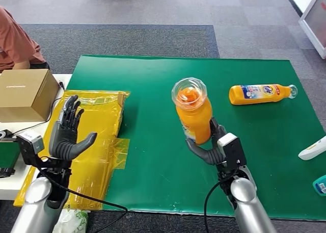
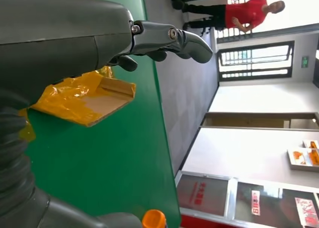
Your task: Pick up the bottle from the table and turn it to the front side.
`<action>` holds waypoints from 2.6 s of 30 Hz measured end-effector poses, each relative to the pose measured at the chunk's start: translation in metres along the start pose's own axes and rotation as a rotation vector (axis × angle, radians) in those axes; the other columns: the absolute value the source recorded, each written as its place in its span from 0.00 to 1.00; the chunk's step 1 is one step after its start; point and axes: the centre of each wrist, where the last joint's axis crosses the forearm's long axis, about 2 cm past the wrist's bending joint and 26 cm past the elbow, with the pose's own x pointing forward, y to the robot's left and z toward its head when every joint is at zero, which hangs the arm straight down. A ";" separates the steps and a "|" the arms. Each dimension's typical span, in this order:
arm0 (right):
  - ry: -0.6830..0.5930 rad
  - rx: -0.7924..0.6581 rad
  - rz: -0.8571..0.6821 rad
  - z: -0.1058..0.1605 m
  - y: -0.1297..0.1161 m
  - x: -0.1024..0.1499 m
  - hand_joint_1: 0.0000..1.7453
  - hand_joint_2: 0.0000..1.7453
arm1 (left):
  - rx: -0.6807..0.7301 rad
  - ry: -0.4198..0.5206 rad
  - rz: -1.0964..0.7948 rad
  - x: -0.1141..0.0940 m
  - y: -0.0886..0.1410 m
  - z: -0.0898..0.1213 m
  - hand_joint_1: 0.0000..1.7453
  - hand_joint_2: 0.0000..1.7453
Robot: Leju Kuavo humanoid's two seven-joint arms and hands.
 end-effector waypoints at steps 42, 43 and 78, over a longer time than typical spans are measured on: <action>-0.033 0.176 0.275 -0.034 0.066 -0.005 1.00 1.00 | -0.658 0.128 0.039 0.013 -0.110 -0.093 1.00 1.00; -0.030 0.176 0.276 -0.034 0.066 -0.006 1.00 1.00 | -0.652 0.126 0.032 0.013 -0.110 -0.093 1.00 1.00; 0.004 -0.182 0.141 -0.024 0.003 0.008 0.00 1.00 | 0.244 -0.205 -1.781 -0.010 -0.018 -0.042 1.00 1.00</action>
